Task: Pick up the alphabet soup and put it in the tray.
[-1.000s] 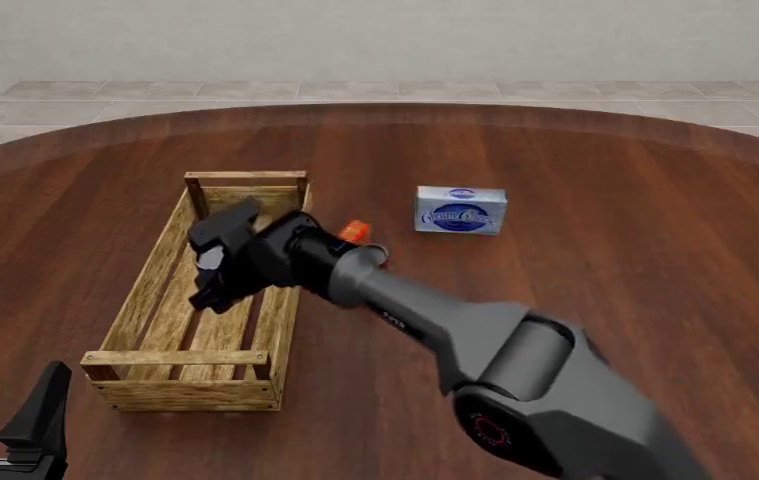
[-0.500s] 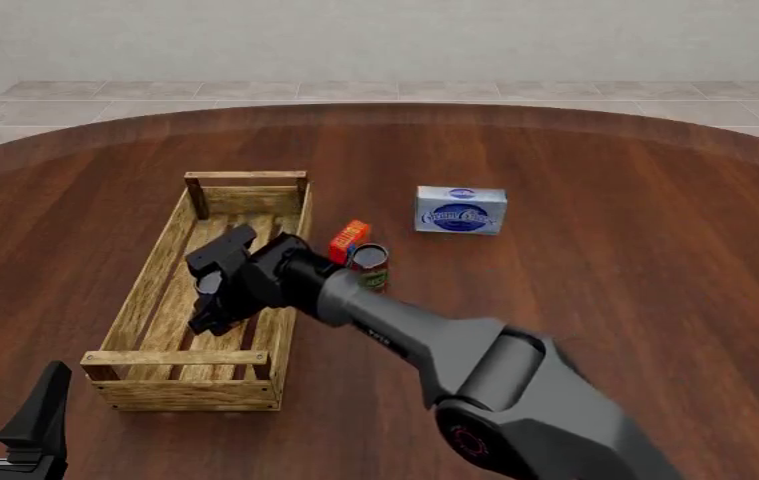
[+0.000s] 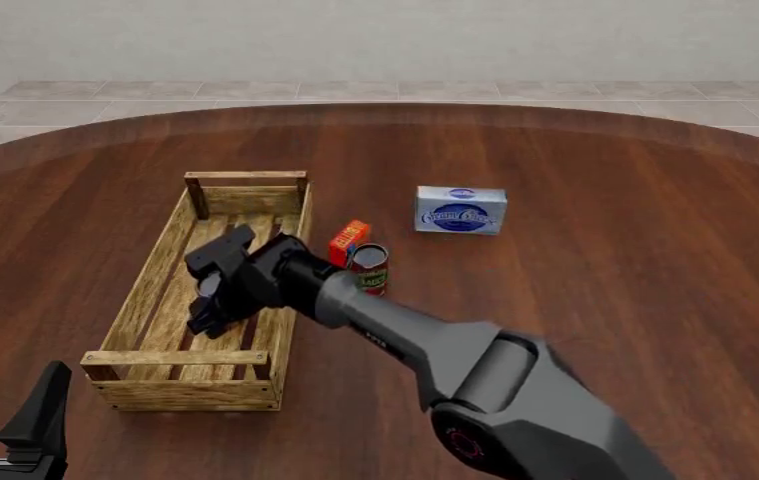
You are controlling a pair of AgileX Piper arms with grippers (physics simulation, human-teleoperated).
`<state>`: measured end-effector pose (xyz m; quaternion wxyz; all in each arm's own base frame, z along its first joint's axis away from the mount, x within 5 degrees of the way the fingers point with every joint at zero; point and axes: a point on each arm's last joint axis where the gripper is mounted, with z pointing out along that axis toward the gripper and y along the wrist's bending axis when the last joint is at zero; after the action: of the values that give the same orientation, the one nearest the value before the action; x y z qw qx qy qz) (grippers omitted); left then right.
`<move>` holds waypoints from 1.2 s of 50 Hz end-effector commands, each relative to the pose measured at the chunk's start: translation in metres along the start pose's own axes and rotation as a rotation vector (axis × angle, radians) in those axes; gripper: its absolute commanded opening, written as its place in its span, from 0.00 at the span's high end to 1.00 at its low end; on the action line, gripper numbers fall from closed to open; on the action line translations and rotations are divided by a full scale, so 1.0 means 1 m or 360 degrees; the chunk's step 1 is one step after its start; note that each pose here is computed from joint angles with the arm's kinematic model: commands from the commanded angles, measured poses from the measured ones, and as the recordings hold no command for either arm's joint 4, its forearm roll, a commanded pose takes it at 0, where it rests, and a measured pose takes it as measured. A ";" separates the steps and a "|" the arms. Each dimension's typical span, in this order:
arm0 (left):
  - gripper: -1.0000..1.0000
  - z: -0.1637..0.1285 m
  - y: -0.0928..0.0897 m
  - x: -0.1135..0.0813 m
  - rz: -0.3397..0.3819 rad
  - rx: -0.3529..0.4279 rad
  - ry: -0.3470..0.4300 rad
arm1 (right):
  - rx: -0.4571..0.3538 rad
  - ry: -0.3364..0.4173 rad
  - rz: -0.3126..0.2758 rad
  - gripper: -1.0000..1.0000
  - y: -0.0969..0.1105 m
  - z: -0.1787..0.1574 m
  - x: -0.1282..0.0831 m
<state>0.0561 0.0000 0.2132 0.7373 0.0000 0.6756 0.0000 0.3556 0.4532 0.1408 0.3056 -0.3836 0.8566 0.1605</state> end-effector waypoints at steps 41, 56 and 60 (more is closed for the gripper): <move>0.00 0.000 0.000 0.000 0.0000 0.0000 0.0000 | -0.0007 -0.0102 -0.0071 0.00 0.002 -0.042 -0.024; 0.00 0.000 0.000 0.000 0.0000 0.0000 0.0000 | -0.0008 -0.0226 -0.0113 0.00 0.003 -0.087 -0.041; 0.00 0.000 0.000 0.000 0.0000 0.0000 0.0000 | -0.0003 -0.0268 -0.0117 0.00 0.001 -0.099 -0.045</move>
<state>0.0561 0.0000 0.2132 0.7373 0.0000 0.6756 0.0000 0.3443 0.4391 0.2173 0.3574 -0.3998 0.8258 0.1748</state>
